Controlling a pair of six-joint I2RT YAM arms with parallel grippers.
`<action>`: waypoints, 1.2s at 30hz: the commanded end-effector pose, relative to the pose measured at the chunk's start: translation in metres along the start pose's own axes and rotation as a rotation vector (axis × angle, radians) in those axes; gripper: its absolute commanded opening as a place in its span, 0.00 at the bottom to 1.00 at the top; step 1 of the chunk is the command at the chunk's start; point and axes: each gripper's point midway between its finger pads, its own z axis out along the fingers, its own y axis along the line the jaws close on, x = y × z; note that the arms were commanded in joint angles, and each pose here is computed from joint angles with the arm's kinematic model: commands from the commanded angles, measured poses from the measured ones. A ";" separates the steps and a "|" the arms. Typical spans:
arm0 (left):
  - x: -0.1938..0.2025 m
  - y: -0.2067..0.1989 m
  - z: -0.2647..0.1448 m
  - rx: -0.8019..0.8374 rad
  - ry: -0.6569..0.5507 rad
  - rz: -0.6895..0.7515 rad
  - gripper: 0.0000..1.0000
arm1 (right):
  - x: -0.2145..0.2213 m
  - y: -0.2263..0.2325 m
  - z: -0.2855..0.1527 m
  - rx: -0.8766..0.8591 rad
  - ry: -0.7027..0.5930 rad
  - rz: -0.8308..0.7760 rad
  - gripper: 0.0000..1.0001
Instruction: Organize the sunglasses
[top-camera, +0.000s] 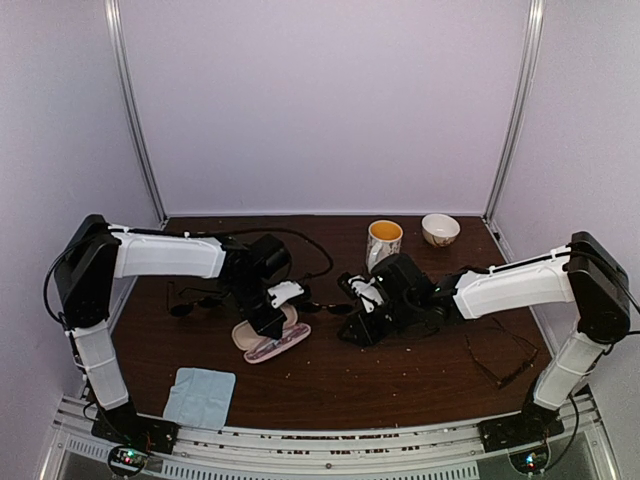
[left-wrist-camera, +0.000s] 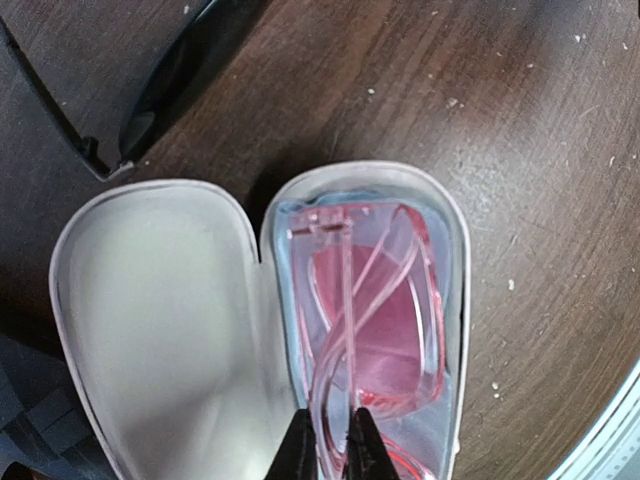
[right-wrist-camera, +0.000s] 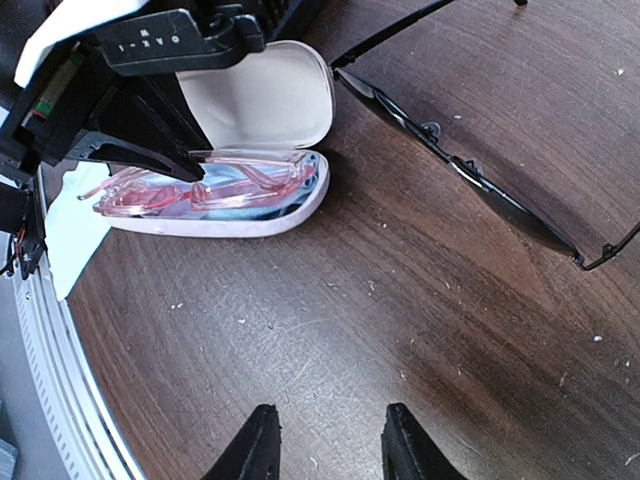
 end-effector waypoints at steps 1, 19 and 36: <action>-0.008 -0.003 -0.003 -0.020 -0.060 0.041 0.00 | -0.013 0.002 -0.007 0.003 -0.040 -0.005 0.36; -0.014 -0.018 -0.003 -0.115 -0.086 0.060 0.21 | -0.010 0.003 -0.011 -0.003 -0.044 0.007 0.36; -0.029 -0.018 -0.045 -0.158 -0.188 0.038 0.46 | -0.010 0.009 -0.009 -0.056 -0.085 0.106 0.36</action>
